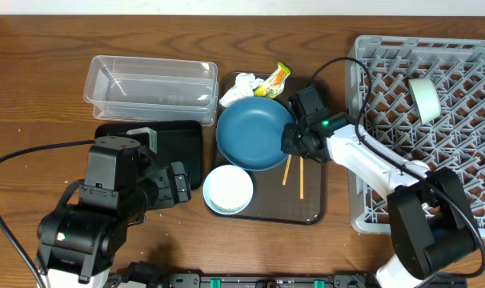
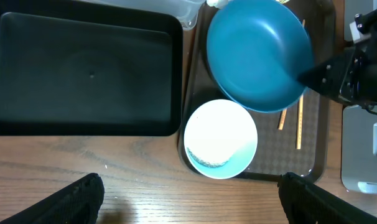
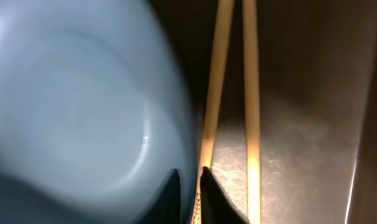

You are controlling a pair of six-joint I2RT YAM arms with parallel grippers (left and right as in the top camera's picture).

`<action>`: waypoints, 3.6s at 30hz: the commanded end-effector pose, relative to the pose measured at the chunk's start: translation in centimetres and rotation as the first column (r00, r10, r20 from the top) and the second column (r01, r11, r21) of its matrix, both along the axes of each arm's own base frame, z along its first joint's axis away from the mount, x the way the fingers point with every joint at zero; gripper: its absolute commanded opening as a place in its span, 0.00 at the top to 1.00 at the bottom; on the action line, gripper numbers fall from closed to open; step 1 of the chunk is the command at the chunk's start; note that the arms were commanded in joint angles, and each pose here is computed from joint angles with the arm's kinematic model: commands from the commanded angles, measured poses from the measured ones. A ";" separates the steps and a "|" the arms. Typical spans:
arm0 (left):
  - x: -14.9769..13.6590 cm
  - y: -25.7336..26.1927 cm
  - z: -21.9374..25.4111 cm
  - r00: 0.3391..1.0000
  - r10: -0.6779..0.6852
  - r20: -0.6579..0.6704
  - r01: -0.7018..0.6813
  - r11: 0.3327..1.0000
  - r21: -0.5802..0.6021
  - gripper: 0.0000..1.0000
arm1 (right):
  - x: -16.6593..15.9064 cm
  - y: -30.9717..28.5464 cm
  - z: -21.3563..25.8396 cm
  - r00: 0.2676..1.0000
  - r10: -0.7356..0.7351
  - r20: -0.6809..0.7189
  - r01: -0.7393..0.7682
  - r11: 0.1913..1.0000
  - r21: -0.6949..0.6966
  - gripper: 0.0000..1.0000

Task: Sort waste into correct bins and load items into the dishwasher rack
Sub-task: 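Return the right gripper to the dark blue bowl and grasp its rim, then lift the dark blue bowl and stand it in the rack's back corner, then grasp one wooden chopstick on the brown tray with the right gripper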

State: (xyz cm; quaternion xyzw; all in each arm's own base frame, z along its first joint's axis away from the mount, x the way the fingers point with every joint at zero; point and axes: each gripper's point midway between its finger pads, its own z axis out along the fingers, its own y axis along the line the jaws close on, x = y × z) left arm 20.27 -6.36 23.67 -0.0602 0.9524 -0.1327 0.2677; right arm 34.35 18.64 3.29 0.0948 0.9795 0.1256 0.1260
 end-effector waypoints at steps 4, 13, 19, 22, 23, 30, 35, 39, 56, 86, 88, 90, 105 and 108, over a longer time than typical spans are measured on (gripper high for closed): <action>0.1 0.1 0.6 1.000 0.006 0.017 -0.006 1.000 0.003 0.08 | 1.5 -2.4 2.6 0.995 -0.081 0.050 0.079 0.996 0.029 0.99; 0.1 0.1 0.6 1.000 0.006 0.017 -0.006 1.000 0.003 0.08 | 2.8 -7.0 12.0 0.940 -0.031 0.340 0.055 0.997 -0.062 0.99; 0.1 0.1 0.6 1.000 0.006 0.017 -0.006 1.000 0.003 0.08 | 0.2 -20.5 21.4 0.743 -0.167 0.649 0.570 0.665 -0.482 0.99; 0.1 0.1 0.6 1.000 0.006 0.017 -0.006 1.000 0.003 0.08 | -2.4 -25.3 26.5 0.600 -0.166 0.783 0.780 0.338 -0.526 0.99; 0.1 0.1 0.6 1.000 0.006 0.017 -0.006 1.000 0.003 0.08 | -3.0 -26.2 27.5 0.570 -0.163 0.805 0.811 0.266 -0.520 0.99; 0.1 0.1 0.6 1.000 0.006 0.017 -0.006 1.000 0.003 0.08 | -2.9 -31.7 30.7 0.590 -0.171 0.789 0.803 0.017 -0.596 0.99; 0.1 0.1 0.6 1.000 0.006 0.017 -0.006 1.000 0.003 0.08 | -3.3 -36.3 30.6 0.661 -0.226 0.715 0.712 -0.109 -0.693 0.99; 0.1 0.1 0.6 1.000 0.006 0.017 -0.006 1.000 0.003 0.08 | -3.5 -38.1 29.5 0.682 -0.257 0.684 0.678 -0.127 -0.724 0.99; 0.1 0.1 0.6 1.000 0.006 0.017 -0.006 1.000 0.003 0.08 | 3.2 -38.8 21.8 0.920 -0.193 0.340 0.327 -0.098 -0.940 0.99; 0.1 0.1 0.6 1.000 0.006 0.017 -0.006 1.000 0.003 0.08 | 8.3 -15.1 25.2 0.758 0.436 0.485 0.336 0.376 -0.864 0.01; 0.1 0.1 0.6 1.000 0.006 0.017 -0.006 1.000 0.003 0.08 | 7.1 -10.3 22.7 0.721 0.499 0.481 0.199 0.516 -0.833 0.01; 0.1 0.1 0.6 1.000 0.006 0.017 -0.006 1.000 0.003 0.08 | 5.4 -6.5 19.6 0.717 0.484 0.502 0.066 0.669 -0.740 0.01; 0.1 0.1 0.6 1.000 0.006 0.017 -0.006 1.000 0.003 0.08 | -1.2 2.0 8.0 0.967 0.097 0.234 -0.084 0.994 -0.065 0.51; 0.1 0.1 0.6 1.000 0.006 0.017 -0.006 1.000 0.003 0.08 | -1.5 1.3 5.6 0.984 0.052 0.168 -0.035 0.994 -0.102 0.54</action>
